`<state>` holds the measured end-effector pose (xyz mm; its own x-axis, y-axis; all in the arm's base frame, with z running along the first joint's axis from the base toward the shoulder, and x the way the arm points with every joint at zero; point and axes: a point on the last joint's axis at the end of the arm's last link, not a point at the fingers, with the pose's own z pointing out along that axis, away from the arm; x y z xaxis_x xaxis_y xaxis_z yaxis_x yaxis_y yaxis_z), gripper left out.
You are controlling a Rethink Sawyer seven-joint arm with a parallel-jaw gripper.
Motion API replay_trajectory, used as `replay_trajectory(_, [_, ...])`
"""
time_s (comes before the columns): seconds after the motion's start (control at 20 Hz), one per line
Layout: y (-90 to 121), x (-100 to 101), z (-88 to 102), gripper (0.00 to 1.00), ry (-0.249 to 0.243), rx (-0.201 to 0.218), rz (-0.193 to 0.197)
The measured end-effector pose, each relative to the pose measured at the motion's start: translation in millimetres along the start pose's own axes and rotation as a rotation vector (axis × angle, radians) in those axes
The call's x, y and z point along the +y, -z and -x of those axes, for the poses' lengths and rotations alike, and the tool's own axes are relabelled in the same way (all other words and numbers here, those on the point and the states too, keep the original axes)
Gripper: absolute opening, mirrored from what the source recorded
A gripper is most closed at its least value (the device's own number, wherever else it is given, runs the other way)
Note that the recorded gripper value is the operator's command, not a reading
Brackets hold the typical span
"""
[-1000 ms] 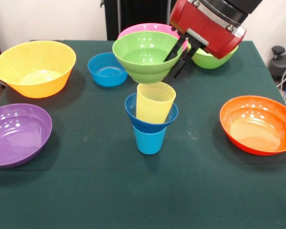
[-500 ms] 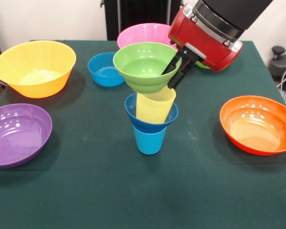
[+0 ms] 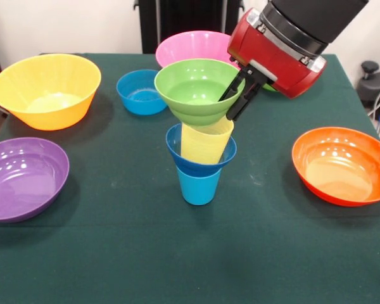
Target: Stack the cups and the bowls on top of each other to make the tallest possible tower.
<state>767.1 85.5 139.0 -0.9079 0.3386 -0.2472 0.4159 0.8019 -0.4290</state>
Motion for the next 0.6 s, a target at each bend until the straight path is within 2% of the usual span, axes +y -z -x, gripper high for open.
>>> replay_trajectory(0.6, [-0.6, 10.0, -9.1, 0.00, 0.000, 0.009, -0.004])
